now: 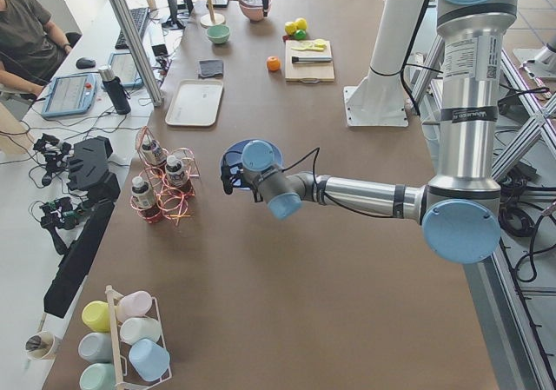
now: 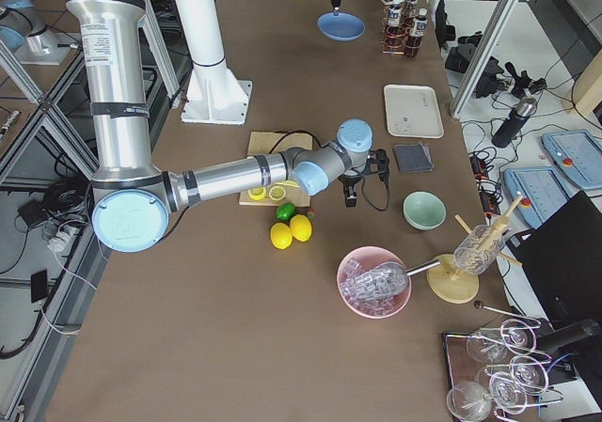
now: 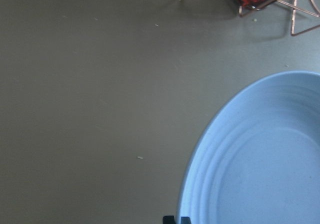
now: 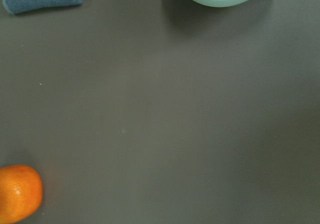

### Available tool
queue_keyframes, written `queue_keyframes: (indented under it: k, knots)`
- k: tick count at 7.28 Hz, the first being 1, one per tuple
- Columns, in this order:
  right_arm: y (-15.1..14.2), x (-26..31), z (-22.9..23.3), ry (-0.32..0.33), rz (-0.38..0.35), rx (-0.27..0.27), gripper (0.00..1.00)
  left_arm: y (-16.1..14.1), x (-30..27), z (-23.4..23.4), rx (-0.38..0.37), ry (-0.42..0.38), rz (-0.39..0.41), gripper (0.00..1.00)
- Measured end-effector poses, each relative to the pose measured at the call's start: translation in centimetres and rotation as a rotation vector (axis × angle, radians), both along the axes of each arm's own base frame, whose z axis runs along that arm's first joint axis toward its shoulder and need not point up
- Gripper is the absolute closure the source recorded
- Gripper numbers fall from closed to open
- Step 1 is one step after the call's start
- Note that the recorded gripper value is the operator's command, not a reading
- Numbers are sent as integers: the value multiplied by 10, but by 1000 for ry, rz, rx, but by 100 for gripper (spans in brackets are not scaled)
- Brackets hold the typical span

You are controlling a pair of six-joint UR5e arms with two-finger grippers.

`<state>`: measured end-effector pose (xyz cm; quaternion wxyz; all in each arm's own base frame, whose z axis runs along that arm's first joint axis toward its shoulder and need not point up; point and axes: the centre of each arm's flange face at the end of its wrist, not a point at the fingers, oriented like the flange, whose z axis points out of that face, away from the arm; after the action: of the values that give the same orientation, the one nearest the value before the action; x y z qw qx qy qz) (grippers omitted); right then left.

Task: Pick orange to plate
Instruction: 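Slide the blue plate inward with the left gripper while the right reaches the orange, then close the right gripper on the orange mandarin and lift it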

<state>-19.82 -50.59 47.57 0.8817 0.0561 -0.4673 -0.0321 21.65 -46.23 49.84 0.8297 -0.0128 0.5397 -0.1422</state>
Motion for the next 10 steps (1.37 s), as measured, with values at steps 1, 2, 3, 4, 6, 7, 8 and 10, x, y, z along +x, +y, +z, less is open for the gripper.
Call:
queue_keyframes:
  k: [1,2,3,4,6,7,8,10]
  knots:
    - [12,-46,-33,1,12,-3,0,6,51,-46,-33,14,-23,100]
    - [24,-89,-62,-9,19,-9,0,16,105,-86,-57,21,-45,100]
    - [34,-125,-88,-28,25,-26,0,27,157,-122,-79,21,-64,100]
    - [44,-153,-106,-42,33,-50,0,42,203,-151,-91,7,-79,100]
    - [67,-200,-115,-6,61,-35,0,80,265,-180,-97,-10,-88,100]
    - [75,-215,-112,30,74,-20,0,96,284,-191,-101,-6,-89,100]
    - [78,-223,-111,70,78,-21,0,110,300,-198,-96,-5,-92,100]
    - [73,-228,-115,153,79,-28,0,128,316,-205,-80,-7,-98,100]
